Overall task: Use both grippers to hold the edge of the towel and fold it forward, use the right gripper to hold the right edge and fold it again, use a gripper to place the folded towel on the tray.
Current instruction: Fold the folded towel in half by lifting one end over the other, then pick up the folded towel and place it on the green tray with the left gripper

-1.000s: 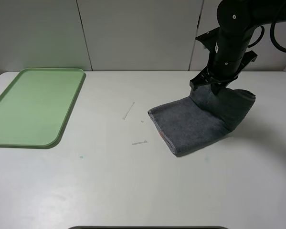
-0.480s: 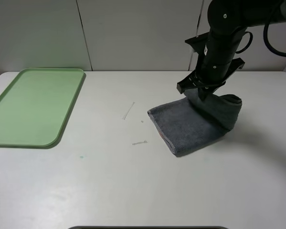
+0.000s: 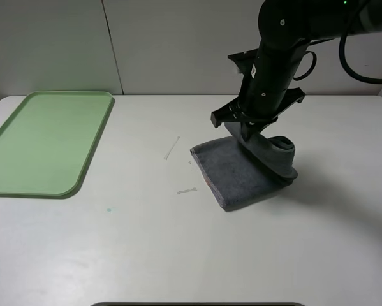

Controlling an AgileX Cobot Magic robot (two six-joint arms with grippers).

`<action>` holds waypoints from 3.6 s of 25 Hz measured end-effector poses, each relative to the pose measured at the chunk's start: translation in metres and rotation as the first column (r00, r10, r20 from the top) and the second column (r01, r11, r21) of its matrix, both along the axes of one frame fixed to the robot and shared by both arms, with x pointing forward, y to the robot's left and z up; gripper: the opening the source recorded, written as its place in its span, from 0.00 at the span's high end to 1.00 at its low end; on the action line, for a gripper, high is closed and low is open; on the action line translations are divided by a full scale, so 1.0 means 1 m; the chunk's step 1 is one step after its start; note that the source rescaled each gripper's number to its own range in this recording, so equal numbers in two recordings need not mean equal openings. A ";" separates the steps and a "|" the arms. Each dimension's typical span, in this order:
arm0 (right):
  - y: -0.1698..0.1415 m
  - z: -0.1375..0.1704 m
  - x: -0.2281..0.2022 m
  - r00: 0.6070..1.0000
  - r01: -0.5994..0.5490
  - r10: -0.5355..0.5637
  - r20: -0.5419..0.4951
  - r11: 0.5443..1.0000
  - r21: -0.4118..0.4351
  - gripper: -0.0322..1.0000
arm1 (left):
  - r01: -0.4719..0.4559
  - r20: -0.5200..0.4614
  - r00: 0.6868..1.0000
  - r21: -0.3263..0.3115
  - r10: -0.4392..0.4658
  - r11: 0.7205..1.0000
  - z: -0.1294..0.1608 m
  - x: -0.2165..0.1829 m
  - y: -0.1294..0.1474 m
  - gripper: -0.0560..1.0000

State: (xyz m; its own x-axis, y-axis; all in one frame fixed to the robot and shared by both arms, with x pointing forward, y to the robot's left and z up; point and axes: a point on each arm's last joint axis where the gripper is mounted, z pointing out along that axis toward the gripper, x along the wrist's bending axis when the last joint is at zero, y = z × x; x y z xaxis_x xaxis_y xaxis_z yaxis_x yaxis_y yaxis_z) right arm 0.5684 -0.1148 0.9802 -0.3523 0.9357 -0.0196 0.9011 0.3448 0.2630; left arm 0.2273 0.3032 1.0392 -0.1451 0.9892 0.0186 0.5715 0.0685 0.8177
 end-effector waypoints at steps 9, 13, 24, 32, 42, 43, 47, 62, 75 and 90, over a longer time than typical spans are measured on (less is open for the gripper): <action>0.008 0.001 -0.002 0.997 0.076 -0.072 -0.034 0.992 0.105 0.89 | 0.000 0.000 1.000 0.000 0.000 1.000 0.000 0.000 0.000 0.00; 0.010 0.001 -0.003 0.995 0.095 -0.089 -0.051 0.986 0.135 0.89 | 0.000 0.000 1.000 0.000 0.000 1.000 0.000 0.000 0.000 0.00; 0.030 0.008 0.000 0.978 0.208 -0.187 -0.092 0.898 0.388 0.44 | 0.000 0.000 1.000 0.000 0.000 1.000 0.000 0.000 0.000 0.00; 0.036 0.012 0.003 0.971 0.240 -0.219 -0.100 0.852 0.466 0.01 | 0.000 0.000 1.000 0.000 0.000 1.000 0.000 0.000 0.000 0.00; 0.031 0.009 0.002 0.982 0.188 -0.178 -0.063 0.897 0.401 0.00 | 0.000 0.000 1.000 0.000 0.000 1.000 0.000 0.000 0.000 0.00; 0.029 0.008 0.002 0.984 0.177 -0.165 -0.063 0.908 0.380 0.00 | 0.000 0.000 1.000 0.000 0.000 1.000 0.000 0.000 0.000 0.00; 0.022 0.007 -0.004 0.995 0.090 -0.074 -0.069 0.957 0.275 0.00 | 0.000 0.000 1.000 0.000 0.000 1.000 0.000 0.000 0.000 0.00; -0.008 0.034 -0.020 0.994 -0.106 0.106 -0.038 0.994 -0.005 0.00 | 0.000 0.000 1.000 0.000 0.000 1.000 0.000 0.000 0.000 0.00; -0.026 0.068 -0.049 0.979 -0.172 0.162 -0.123 0.983 -0.071 0.00 | 0.000 0.000 1.000 0.000 0.000 1.000 0.000 0.000 0.000 0.00; -0.068 0.114 -0.124 0.984 -0.176 0.176 0.017 0.984 -0.013 0.00 | 0.000 0.000 1.000 0.000 0.000 1.000 0.000 0.000 0.000 0.00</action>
State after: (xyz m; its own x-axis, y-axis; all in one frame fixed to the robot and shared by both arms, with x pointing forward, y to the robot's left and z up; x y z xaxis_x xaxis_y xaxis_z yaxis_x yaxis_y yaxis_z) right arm 0.4447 -0.1831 1.0947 -0.5106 0.8590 -0.0376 0.8214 0.5003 0.2740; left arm 0.2273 0.3032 1.0392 -0.1451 0.9892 0.0186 0.5715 0.0685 0.8177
